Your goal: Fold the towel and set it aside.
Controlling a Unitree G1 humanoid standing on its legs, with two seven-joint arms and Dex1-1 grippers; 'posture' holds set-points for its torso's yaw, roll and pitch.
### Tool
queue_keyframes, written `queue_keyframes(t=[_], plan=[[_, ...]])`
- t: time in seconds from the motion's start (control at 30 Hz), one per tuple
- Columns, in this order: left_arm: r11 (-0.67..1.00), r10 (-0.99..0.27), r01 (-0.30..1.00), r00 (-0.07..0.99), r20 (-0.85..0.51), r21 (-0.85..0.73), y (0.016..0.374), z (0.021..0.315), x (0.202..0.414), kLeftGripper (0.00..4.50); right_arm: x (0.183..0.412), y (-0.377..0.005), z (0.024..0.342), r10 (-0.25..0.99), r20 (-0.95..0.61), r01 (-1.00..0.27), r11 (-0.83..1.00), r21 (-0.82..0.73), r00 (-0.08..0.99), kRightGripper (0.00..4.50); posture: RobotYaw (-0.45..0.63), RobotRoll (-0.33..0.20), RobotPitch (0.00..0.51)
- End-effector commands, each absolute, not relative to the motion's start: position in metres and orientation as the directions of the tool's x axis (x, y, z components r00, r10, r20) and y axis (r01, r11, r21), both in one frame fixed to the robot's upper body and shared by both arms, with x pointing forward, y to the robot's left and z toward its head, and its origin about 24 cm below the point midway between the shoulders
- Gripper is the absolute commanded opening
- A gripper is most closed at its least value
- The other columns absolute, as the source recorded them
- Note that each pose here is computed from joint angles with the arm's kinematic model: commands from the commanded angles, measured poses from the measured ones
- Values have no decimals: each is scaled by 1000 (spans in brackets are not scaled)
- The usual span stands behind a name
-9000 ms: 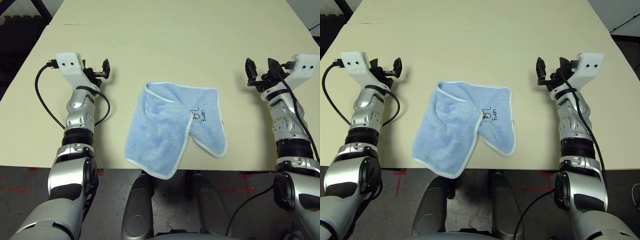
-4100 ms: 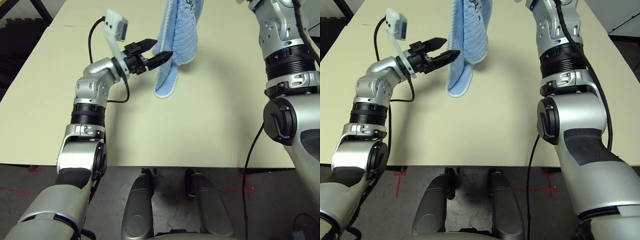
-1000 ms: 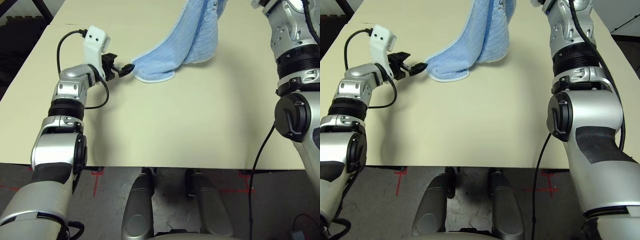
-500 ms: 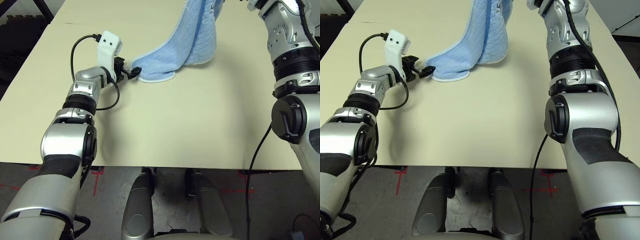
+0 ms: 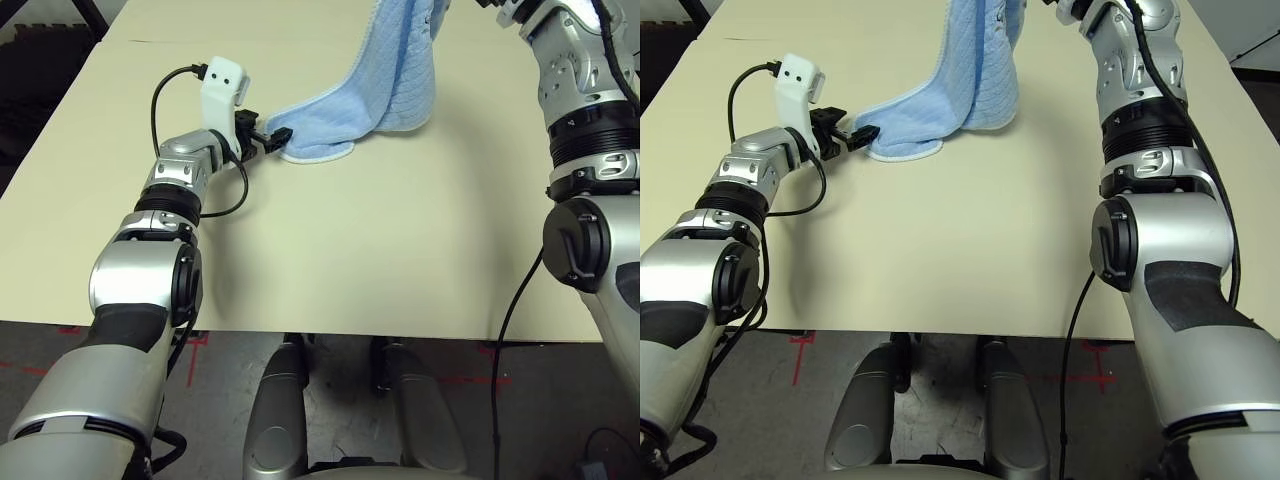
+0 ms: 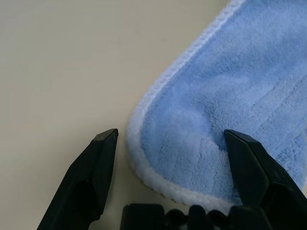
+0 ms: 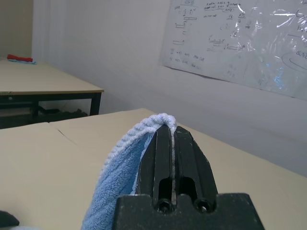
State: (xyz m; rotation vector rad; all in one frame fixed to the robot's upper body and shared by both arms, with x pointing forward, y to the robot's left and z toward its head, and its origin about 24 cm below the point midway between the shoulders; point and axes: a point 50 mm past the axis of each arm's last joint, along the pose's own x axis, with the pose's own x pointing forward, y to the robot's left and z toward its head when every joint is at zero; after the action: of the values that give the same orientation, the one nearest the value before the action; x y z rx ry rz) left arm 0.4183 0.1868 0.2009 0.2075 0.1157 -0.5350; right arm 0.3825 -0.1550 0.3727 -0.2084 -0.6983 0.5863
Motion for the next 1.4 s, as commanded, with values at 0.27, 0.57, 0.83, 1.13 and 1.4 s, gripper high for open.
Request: queue_keyframes(t=[0.27,0.57,0.83,1.13,1.4], plan=[[895,-405,428,898,-172,127,189,199,422,1197,374,-160,377,566,561,-424,824,-375,604,0,-7,0,314],[864,-500,504,854,-142,-14,190,212,419,1527,376,-159,374,562,554,-421,827,-372,614,0,10,0,306],[848,-530,522,834,-152,-92,192,209,417,4479,375,-160,375,565,556,-417,825,-382,609,0,7,0,302],[841,-503,464,859,-90,-278,191,215,418,4479,374,-159,375,570,553,-415,822,-391,607,0,-1,0,301],[853,-484,433,865,-133,-292,194,209,417,4107,372,-159,376,571,555,-412,821,-395,605,0,-4,0,299]])
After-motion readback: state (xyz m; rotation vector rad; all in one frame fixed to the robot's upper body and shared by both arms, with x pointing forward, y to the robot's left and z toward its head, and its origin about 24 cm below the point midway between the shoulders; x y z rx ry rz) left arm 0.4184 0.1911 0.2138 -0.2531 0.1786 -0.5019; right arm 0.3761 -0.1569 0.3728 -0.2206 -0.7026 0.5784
